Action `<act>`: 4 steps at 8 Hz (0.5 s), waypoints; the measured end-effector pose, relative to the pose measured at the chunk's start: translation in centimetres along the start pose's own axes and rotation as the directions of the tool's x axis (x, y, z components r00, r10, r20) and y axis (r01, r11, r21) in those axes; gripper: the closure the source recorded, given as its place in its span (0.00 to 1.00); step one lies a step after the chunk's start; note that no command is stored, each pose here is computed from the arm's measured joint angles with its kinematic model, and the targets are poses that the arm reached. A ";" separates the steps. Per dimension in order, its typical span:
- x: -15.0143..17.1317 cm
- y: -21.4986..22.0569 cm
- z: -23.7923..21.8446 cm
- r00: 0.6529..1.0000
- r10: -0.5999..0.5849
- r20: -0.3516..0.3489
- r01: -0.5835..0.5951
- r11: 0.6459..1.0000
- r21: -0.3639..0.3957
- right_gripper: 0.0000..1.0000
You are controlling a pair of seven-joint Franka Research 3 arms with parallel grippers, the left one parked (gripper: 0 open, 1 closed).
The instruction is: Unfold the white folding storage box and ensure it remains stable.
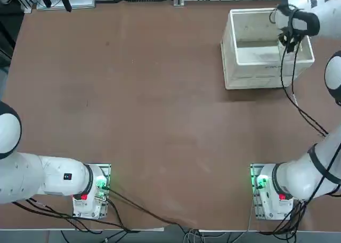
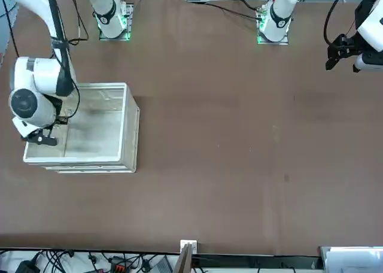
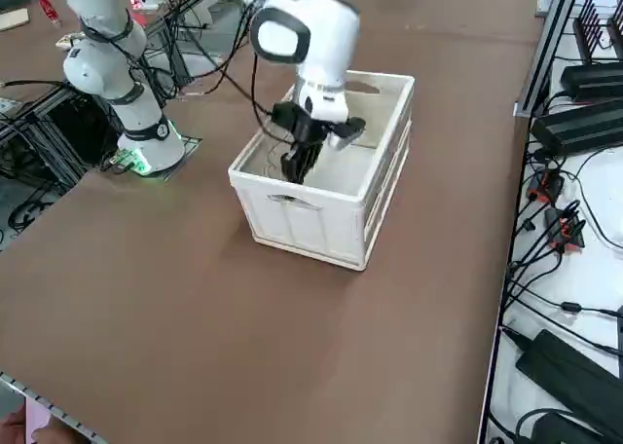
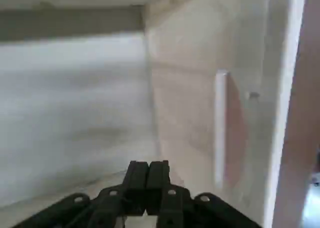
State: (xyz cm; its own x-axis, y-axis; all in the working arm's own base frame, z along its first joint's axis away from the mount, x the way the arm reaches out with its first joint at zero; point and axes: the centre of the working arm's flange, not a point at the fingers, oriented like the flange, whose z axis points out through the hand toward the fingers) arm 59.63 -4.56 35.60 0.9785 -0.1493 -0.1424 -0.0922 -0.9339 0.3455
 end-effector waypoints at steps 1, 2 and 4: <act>-0.6 -0.6 -4.5 1.000 -0.008 -0.006 0.008 0.997 0.082 0.99; -1.4 0.0 -8.6 0.999 -0.045 -0.021 0.048 0.986 0.158 0.97; -3.6 3.4 -15.5 0.992 -0.113 -0.061 0.124 0.962 0.244 0.81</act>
State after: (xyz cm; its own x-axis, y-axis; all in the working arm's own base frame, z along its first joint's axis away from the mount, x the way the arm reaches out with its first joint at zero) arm 58.69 -2.12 51.65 0.9921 -0.0231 -0.1237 -0.0121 -0.9960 0.0885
